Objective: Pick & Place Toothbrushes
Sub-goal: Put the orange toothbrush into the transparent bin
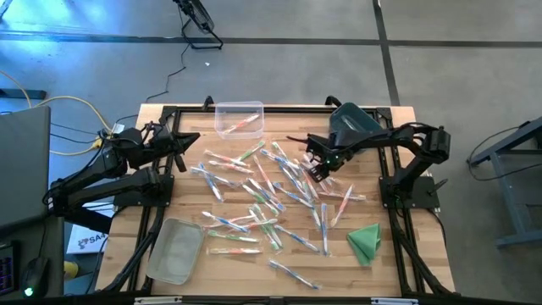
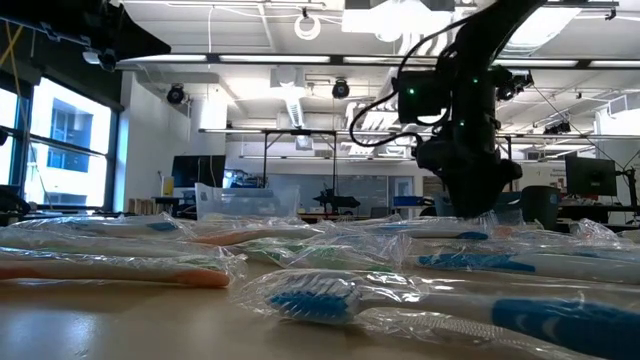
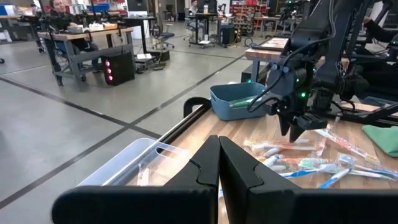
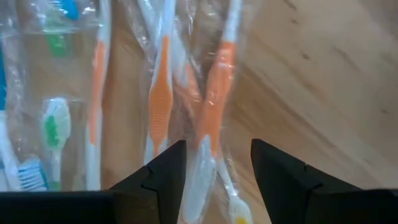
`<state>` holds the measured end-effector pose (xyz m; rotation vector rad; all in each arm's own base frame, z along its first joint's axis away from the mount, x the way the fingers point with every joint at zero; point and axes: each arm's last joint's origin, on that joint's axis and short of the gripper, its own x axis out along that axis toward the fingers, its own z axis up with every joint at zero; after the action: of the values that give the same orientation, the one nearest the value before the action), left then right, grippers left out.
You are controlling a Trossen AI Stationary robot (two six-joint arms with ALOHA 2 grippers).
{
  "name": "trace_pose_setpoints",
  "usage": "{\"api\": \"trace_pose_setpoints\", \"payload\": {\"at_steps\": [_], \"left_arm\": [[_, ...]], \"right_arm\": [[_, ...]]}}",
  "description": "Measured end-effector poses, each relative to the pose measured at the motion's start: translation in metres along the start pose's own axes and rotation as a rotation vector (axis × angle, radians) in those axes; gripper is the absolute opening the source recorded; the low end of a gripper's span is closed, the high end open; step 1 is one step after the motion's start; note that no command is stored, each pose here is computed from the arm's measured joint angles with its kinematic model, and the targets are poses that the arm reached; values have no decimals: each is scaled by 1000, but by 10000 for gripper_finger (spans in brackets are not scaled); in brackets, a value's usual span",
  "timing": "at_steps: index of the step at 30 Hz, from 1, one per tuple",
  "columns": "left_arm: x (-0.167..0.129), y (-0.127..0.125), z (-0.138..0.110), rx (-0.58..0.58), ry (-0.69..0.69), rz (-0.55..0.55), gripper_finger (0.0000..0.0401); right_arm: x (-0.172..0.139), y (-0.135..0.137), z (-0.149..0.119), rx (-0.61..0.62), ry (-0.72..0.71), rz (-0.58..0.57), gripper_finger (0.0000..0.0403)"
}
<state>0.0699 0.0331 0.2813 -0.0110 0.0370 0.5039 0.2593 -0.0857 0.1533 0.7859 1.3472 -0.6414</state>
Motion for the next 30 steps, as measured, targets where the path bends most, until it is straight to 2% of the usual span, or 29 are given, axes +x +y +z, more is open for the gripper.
{"api": "trace_pose_setpoints", "payload": {"at_steps": [5, 8, 19, 24, 30], "left_arm": [[0, 0, 0, 0, 0, 0, 0], [0, 0, 0, 0, 0, 0, 0], [0, 0, 0, 0, -1, 0, 0], [0, 0, 0, 0, -1, 0, 0], [0, 0, 0, 0, -1, 0, 0]], "right_arm": [[4, 1, 1, -10, -30, 44, 168], [4, 2, 3, -14, -53, 58, 150], [4, 2, 6, -39, -98, 36, 17], [-3, 0, 6, -58, -117, 41, 4], [-29, -11, 9, -32, -228, 45, 3]]}}
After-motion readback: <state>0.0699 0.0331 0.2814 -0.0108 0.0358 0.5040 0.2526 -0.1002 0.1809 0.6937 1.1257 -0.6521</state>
